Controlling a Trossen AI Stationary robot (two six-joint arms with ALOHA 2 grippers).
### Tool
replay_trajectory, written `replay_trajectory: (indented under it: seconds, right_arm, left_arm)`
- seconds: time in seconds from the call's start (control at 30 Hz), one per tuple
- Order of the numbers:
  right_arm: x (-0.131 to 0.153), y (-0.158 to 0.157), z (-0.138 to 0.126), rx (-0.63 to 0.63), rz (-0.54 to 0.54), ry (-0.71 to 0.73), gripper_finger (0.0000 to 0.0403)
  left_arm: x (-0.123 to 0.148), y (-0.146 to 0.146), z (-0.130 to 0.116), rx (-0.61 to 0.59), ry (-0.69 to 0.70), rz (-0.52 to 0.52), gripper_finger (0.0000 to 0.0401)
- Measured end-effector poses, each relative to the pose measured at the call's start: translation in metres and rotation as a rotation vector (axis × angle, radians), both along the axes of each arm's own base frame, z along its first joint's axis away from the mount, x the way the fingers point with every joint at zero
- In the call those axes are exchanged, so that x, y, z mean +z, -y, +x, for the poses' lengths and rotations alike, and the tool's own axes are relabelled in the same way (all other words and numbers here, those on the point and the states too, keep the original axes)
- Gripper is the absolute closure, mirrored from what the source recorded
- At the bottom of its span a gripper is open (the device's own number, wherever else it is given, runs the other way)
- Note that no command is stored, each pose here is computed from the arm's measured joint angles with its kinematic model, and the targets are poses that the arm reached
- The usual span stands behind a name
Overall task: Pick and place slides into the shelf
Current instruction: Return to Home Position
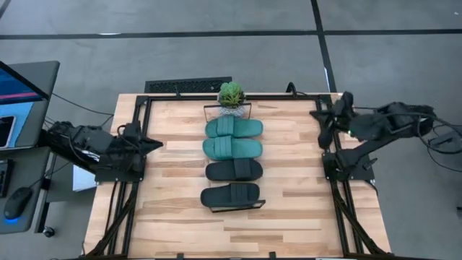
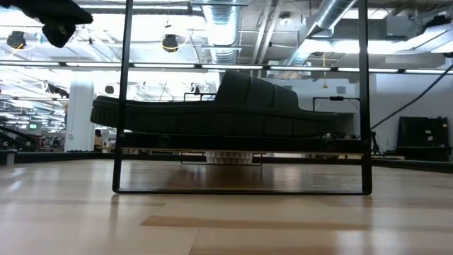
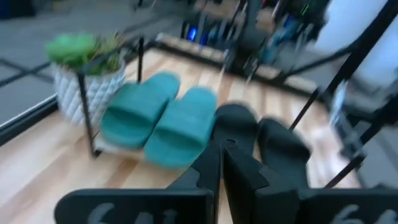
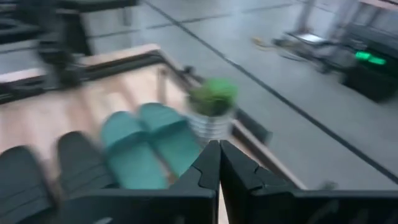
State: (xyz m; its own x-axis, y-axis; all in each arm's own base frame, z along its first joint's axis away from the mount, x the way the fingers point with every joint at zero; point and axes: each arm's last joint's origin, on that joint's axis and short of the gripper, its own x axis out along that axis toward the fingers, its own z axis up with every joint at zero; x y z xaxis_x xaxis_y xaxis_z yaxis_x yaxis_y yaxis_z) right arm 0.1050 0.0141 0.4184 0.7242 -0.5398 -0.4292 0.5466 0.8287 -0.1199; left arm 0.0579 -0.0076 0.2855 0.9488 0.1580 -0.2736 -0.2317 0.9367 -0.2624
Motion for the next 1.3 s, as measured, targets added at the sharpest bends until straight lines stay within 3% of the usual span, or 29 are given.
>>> replay_trajectory:
  seconds: [0.3,0.53,0.83,1.3]
  right_arm:
    - [-0.066,-0.021,-0.006,0.241,0.073,0.126,0.0403]
    - [-0.118,-0.034,-0.004,0.329,0.121,0.227,0.0403]
    - [-0.180,-0.042,0.003,0.344,0.194,0.364,0.0403]
    - [-0.249,-0.043,0.004,0.342,0.269,0.504,0.0403]
  left_arm:
    - [-0.035,0.002,-0.003,-0.116,0.276,-0.094,0.0395]
    - [-0.056,0.009,0.008,-0.200,0.212,-0.130,0.0395]
    - [-0.061,0.010,0.009,-0.223,0.210,-0.172,0.0395]
    - [-0.070,0.010,0.008,-0.225,0.120,-0.148,0.0395]
